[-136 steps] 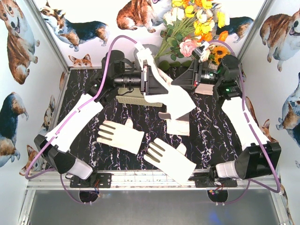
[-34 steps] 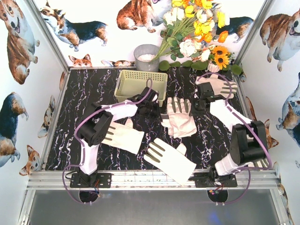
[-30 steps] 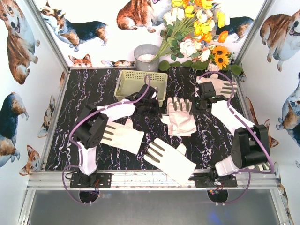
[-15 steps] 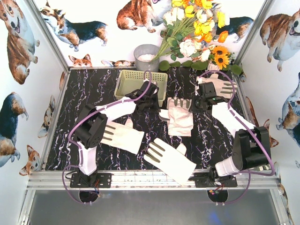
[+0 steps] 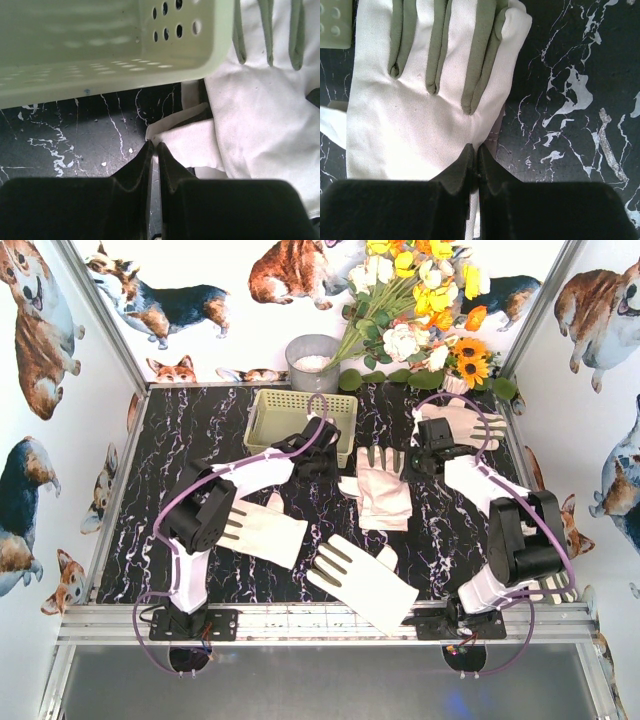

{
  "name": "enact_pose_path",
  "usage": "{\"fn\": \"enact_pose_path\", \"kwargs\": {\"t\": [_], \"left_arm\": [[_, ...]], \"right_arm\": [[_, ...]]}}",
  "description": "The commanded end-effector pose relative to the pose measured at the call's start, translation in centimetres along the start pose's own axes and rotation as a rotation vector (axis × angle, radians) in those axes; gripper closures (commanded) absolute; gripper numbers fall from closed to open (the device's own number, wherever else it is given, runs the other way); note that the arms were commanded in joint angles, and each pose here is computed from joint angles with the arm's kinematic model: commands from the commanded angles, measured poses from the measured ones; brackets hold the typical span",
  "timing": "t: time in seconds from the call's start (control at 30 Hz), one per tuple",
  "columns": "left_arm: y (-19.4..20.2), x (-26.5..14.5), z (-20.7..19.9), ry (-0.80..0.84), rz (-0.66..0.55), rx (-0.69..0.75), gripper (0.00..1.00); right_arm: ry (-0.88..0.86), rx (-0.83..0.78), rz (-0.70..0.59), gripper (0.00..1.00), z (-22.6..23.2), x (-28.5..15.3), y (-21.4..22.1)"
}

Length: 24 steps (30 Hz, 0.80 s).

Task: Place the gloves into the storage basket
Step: Pair the glove with the glove.

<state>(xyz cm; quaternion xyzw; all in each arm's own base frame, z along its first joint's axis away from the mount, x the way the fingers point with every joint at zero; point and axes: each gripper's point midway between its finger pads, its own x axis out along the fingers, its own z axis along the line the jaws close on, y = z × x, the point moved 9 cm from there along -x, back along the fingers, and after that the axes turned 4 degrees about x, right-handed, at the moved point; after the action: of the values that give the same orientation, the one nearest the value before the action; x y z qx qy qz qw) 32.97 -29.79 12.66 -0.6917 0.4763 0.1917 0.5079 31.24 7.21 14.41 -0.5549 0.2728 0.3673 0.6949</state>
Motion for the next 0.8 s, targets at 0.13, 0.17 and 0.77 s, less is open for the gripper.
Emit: {"fn": "enact_pose_path", "kwargs": {"t": [0.13, 0.17, 0.77], "left_arm": [[0.6, 1.4, 0.5, -0.005, 0.024, 0.013, 1.00], [0.6, 1.4, 0.5, -0.005, 0.026, 0.013, 1.00], [0.2, 0.3, 0.9, -0.086, -0.003, 0.012, 0.78]], "right_arm": [[0.043, -0.008, -0.008, 1.00, -0.7, 1.1, -0.1], [0.047, -0.006, 0.001, 1.00, -0.7, 1.3, 0.0], [0.033, 0.004, 0.045, 0.52, -0.3, 0.6, -0.2]]}}
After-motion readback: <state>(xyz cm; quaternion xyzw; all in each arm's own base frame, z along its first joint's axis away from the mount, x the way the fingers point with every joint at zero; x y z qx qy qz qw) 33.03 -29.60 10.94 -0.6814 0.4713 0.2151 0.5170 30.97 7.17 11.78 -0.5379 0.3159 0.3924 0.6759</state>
